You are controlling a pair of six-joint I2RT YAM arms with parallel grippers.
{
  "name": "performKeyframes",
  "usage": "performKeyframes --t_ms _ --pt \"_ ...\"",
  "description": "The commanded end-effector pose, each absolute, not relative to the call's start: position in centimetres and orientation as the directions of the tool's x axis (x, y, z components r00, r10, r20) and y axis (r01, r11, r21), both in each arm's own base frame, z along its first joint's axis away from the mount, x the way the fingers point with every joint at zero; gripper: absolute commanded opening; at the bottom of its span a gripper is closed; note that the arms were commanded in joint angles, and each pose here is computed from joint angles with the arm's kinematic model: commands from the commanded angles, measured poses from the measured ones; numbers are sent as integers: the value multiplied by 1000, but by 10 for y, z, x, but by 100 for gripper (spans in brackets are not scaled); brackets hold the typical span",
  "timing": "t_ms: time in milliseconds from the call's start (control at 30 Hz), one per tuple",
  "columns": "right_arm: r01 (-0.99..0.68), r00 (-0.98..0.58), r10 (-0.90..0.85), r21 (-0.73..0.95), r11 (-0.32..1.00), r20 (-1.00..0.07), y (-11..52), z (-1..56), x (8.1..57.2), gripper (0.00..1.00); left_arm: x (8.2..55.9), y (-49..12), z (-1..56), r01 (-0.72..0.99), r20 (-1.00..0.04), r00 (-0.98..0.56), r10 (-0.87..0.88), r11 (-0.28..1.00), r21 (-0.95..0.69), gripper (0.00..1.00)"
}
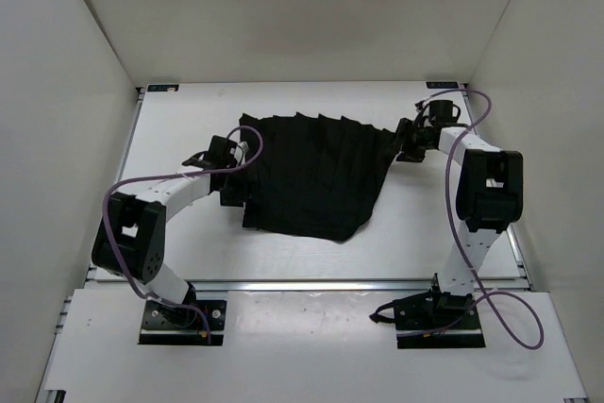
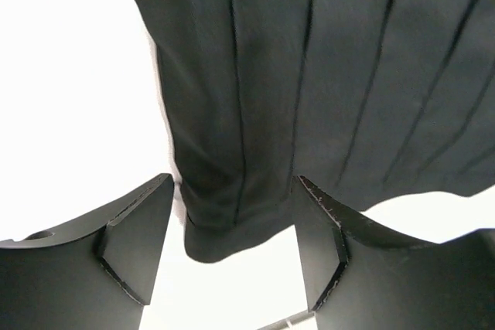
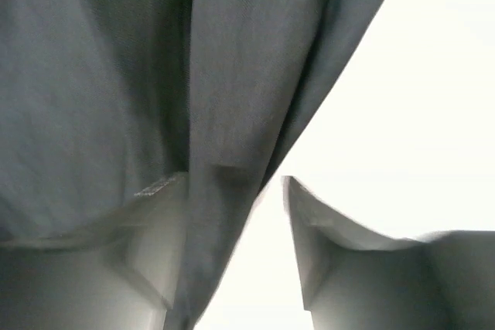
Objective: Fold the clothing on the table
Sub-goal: Flatten the skirt out, then fold the skirt
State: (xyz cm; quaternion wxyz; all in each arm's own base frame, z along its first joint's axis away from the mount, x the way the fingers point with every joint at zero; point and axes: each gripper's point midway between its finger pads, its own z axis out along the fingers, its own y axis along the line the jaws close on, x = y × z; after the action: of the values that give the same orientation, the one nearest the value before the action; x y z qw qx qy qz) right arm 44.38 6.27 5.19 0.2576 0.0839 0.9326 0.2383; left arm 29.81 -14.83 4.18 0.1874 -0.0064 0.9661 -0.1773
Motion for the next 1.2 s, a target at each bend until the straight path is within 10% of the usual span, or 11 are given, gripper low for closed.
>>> performKeyframes --t_ms 0,400,1033,1167 --pt "-72 -819 246 518 852 -519 72 86 452 58 287 -151 60 60 -386 -917 -100 923 -380 74" --pt "-237 -796 188 581 778 -576 147 99 291 78 262 -137 68 60 -452 -880 -147 909 -412 81" --pt "-201 -877 130 600 774 -462 192 39 235 67 260 -150 33 89 -374 -922 -100 886 -456 72" --pt "-180 -890 136 610 772 -435 197 33 240 48 259 -151 26 85 -354 -930 -97 882 -464 70"
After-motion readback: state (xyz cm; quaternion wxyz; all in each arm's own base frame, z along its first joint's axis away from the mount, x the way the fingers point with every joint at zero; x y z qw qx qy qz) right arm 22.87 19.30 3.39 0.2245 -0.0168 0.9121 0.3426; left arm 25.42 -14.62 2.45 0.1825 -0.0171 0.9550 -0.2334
